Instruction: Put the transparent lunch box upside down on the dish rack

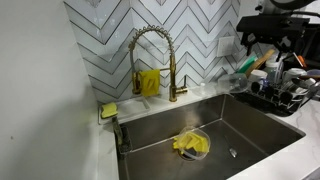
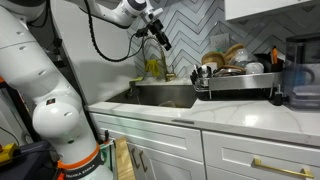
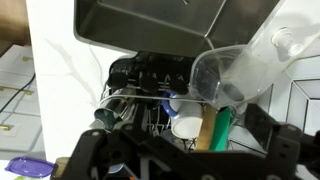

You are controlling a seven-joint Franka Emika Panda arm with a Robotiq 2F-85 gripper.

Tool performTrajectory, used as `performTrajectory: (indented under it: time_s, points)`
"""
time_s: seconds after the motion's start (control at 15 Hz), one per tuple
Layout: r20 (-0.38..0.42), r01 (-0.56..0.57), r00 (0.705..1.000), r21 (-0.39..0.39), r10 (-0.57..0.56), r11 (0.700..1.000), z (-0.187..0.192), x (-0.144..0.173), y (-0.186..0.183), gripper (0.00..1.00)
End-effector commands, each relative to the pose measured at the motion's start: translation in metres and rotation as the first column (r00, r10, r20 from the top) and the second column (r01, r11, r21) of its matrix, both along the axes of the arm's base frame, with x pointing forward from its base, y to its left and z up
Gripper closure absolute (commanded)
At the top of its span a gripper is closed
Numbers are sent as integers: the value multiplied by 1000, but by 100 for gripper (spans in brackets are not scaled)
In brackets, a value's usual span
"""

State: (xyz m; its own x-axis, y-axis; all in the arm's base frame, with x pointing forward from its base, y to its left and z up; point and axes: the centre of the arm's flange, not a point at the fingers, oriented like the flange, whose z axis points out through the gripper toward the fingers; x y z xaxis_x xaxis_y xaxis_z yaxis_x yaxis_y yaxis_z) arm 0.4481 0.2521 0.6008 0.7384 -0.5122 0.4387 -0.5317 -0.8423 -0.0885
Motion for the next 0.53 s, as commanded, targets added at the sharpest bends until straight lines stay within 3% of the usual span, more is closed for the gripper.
performTrajectory:
  time_s: [0.0,0.07,0.47]
  points:
    - [-5,-87,996,-23,87,996,9,5,21,0]
    - [5,-43,999,-8,43,999,5,0,11,0]
    - [1,-74,997,-9,74,997,7,4,19,0]
